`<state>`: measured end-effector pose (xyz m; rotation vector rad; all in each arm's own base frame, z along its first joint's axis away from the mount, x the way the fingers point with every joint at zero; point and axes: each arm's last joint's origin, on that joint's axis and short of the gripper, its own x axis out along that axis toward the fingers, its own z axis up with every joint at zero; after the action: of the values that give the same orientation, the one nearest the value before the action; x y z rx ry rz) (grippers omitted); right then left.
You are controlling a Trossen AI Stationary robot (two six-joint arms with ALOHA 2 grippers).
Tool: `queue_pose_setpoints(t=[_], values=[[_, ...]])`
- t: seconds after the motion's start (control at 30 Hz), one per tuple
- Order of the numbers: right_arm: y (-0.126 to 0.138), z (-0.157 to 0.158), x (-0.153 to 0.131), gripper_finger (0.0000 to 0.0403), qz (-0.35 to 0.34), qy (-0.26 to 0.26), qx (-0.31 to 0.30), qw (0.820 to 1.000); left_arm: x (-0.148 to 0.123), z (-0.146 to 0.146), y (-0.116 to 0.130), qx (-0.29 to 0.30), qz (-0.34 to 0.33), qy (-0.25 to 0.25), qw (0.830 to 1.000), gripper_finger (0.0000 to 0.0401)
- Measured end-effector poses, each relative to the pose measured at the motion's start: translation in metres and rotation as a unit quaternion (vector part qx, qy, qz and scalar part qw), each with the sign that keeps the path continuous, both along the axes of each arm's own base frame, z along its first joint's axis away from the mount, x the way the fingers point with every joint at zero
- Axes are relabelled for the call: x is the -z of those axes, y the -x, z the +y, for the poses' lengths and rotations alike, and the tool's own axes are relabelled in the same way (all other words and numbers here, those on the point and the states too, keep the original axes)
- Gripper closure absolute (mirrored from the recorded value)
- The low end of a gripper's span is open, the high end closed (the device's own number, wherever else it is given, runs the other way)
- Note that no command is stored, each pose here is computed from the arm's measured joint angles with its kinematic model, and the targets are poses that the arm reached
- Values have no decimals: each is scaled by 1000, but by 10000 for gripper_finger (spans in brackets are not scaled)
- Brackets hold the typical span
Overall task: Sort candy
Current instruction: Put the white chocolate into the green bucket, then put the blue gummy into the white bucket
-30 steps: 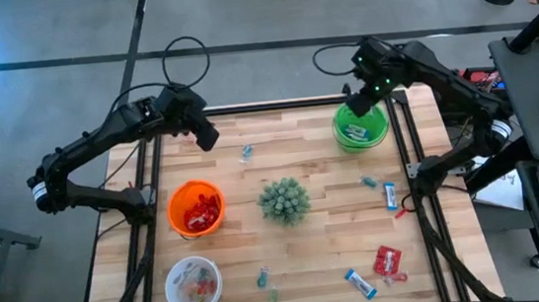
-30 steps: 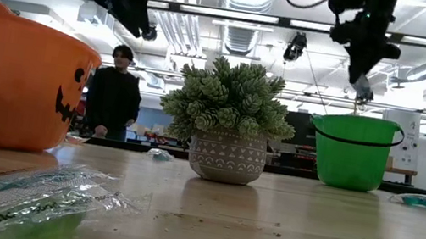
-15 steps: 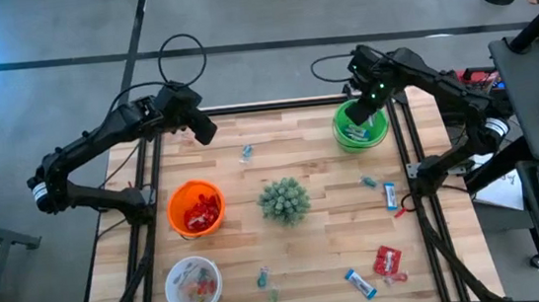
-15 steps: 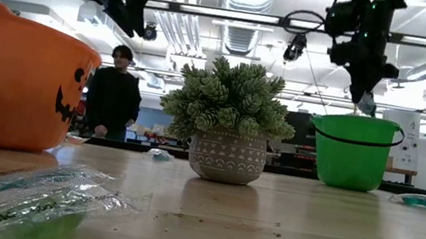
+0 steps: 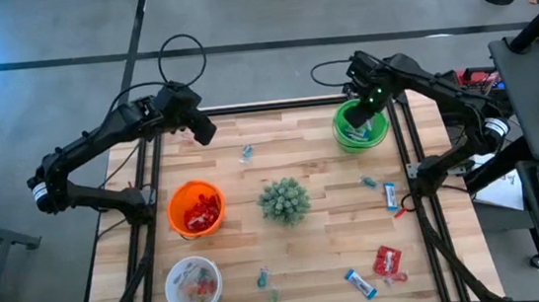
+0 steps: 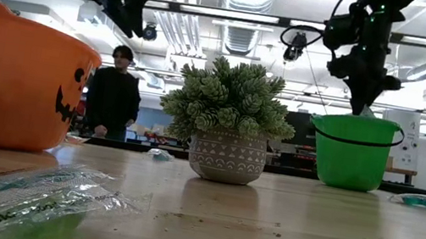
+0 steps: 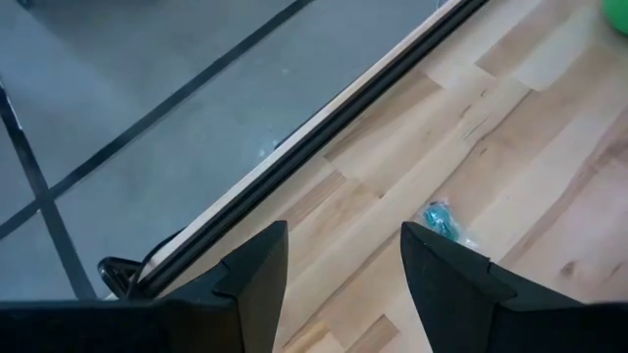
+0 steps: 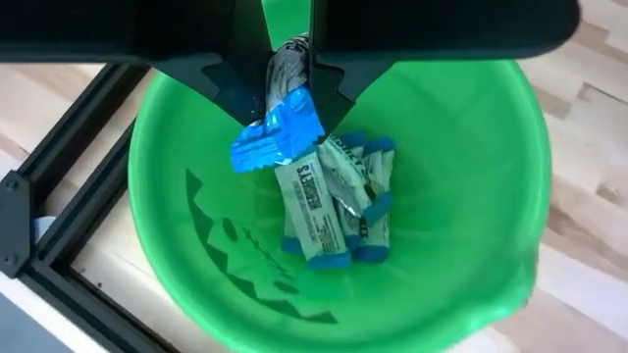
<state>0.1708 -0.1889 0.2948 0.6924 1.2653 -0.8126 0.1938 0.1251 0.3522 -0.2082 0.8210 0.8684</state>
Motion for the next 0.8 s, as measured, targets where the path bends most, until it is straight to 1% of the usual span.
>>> queue_pose_setpoints(t=[0.07, 0.17, 0.4, 0.7, 0.8], values=[[-1, -1, -2, 371, -4, 3, -5, 1000, 0, 0, 0, 0, 3, 2, 1000, 220], [-2, -1, -4, 354, -19, 2, -9, 1000, 0, 0, 0, 0, 3, 2, 1000, 220], [-3, -3, -6, 308, -30, 6, 23, 999, 1, 0, 1, 8, 11, -1, 1000, 220], [-3, -2, -6, 301, -31, 4, 33, 999, 1, 0, 1, 8, 12, -1, 1000, 220], [-5, -2, -13, 301, -56, -4, 32, 998, 1, 0, 1, 8, 12, -1, 1000, 220]])
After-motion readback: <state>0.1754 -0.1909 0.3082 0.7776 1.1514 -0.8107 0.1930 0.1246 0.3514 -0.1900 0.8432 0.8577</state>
